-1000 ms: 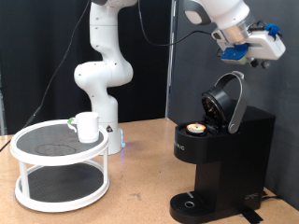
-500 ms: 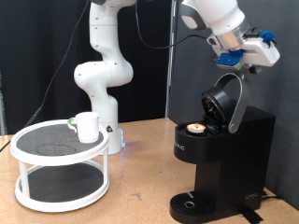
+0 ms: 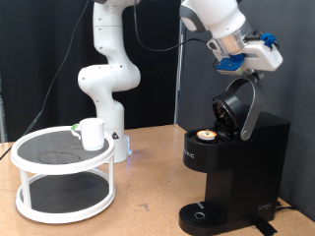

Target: Make a cup of coffee with the keurig machine

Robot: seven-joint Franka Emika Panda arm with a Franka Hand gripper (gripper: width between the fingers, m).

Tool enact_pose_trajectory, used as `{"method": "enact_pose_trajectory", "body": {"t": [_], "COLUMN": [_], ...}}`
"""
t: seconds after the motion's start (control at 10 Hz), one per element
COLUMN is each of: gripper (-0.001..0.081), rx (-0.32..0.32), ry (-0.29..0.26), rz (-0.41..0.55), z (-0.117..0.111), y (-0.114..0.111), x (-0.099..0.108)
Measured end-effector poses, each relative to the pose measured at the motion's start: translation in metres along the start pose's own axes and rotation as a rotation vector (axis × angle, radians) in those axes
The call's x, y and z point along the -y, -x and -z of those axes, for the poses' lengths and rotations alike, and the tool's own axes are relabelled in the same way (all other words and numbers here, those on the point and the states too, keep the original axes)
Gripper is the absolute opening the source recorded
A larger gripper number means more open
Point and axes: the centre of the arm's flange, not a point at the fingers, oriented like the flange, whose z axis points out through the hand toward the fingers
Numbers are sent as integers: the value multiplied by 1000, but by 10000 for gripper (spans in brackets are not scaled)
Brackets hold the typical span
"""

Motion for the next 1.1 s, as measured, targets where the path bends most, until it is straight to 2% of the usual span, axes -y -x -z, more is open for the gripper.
{"method": "enact_pose_trajectory", "body": {"t": [0.5,1.1], "gripper": [0,0], "rx": [24,-11], "ry": [-38,-140], "rz": [-31,-142], "z": [23,66], "y": [-19,-58], "x": [8,48]}}
